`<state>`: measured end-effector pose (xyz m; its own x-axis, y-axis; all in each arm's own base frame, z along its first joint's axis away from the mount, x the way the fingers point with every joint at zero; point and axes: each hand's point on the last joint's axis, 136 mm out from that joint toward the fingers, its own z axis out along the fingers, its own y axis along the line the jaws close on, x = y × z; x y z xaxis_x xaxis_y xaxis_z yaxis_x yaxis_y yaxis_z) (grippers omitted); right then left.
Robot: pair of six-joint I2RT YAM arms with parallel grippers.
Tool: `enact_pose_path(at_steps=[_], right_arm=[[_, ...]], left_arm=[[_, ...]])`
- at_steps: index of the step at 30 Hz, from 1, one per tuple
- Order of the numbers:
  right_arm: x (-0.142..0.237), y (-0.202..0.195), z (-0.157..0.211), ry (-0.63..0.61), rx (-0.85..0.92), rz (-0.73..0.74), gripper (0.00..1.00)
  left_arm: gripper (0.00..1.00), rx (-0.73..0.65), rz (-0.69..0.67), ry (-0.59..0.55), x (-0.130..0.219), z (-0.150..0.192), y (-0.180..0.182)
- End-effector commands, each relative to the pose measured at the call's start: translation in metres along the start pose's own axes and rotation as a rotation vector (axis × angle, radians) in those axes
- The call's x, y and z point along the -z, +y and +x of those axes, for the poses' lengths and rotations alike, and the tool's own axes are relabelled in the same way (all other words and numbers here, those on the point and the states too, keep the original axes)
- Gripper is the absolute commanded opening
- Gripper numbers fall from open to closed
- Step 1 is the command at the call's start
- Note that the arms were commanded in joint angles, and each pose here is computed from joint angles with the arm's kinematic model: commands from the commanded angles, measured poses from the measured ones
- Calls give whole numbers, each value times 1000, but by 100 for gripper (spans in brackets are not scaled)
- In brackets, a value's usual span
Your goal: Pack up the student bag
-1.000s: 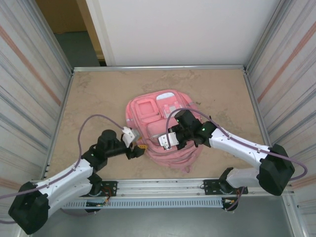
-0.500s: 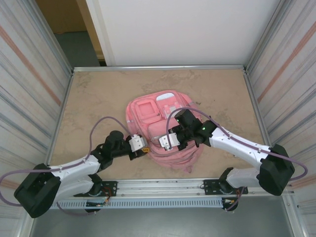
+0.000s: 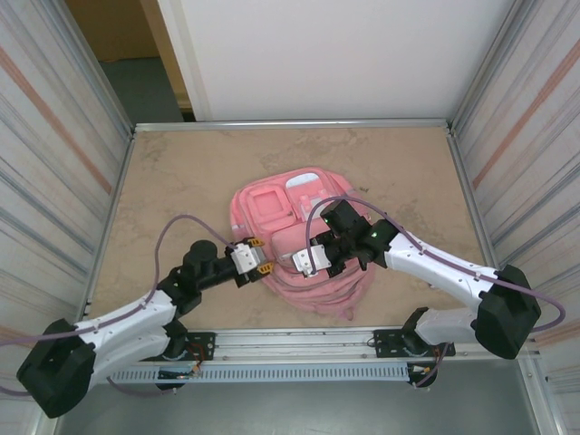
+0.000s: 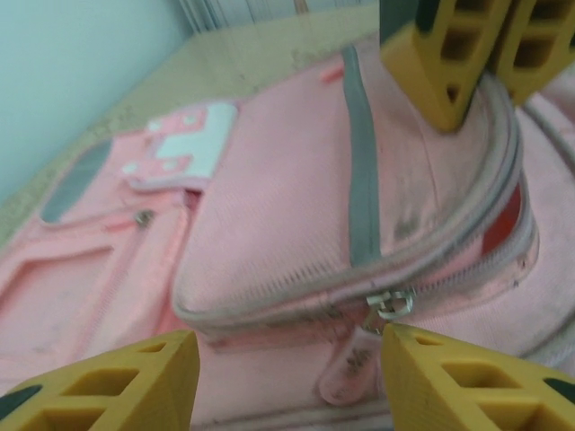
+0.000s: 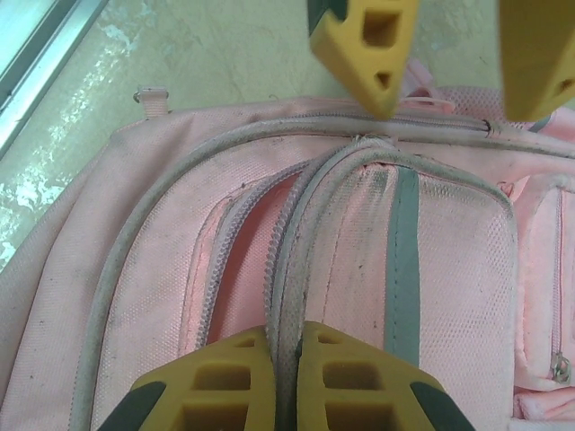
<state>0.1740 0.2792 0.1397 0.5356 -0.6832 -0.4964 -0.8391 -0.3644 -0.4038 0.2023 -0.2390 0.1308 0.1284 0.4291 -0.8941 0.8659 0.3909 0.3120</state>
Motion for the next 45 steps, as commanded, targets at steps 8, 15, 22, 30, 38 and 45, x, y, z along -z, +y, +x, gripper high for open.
enact_pose_path(at_steps=[8, 15, 22, 30, 38, 45], right_arm=[[15, -5, -21, -71, 43, 3, 0], [11, -4, -24, -76, 46, -17, 0], [10, -6, -26, -72, 54, -20, 0], [11, -3, -29, -68, 55, -23, 0], [7, 3, -29, -48, 51, -31, 0], [-4, -14, -20, -20, -21, 89, 34]], left_arm=[[55, -2, 48, 13, -13, 4, -2], [44, -38, 126, -5, -12, -8, -10], [24, -31, 135, 24, -16, -1, -11], [7, 5, 102, 40, -22, 4, 0], [0, 428, -191, 131, -11, 37, 83], [36, 306, -95, 54, -6, 9, 60]])
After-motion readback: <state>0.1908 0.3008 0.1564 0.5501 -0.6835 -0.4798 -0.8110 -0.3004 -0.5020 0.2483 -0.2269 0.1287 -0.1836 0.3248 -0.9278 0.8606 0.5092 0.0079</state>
